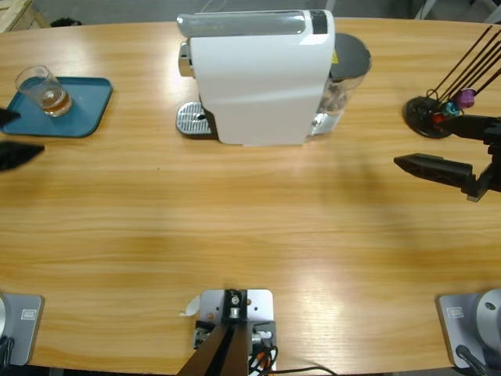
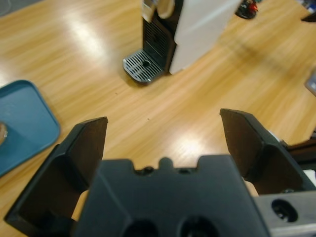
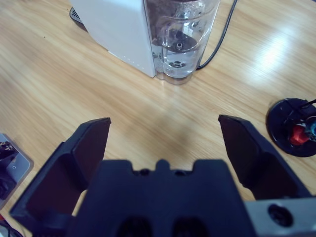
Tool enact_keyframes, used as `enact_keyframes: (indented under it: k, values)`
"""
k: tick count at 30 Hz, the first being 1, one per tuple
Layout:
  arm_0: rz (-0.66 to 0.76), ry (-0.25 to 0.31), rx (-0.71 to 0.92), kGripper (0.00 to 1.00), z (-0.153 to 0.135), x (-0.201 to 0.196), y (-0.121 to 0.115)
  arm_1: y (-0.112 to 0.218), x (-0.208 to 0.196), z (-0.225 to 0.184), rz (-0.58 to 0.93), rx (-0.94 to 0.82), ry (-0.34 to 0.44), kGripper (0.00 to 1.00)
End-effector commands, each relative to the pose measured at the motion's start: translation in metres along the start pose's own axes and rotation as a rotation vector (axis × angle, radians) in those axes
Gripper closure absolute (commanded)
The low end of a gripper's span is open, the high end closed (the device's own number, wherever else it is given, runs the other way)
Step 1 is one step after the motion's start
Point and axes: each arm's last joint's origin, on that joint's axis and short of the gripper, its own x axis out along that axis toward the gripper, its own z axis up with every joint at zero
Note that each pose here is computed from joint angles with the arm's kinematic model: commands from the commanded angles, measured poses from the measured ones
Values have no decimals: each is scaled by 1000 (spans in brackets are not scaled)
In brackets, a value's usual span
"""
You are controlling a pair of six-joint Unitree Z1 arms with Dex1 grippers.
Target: Pour coffee
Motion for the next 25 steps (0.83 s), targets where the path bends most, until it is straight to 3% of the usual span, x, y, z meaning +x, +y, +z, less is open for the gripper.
enact_keyframes:
  k: [1,19,25]
  values:
    - [2,-13,70,23,-20,-11,-7,0,0,-9,-11,4,5,0]
    - [-42,-62,114,22,-40,-13,-12,-3,2,-12,-76,6,-4,0]
    - [45,-83,124,13,-41,-19,-11,-3,-1,-15,-82,8,-22,0]
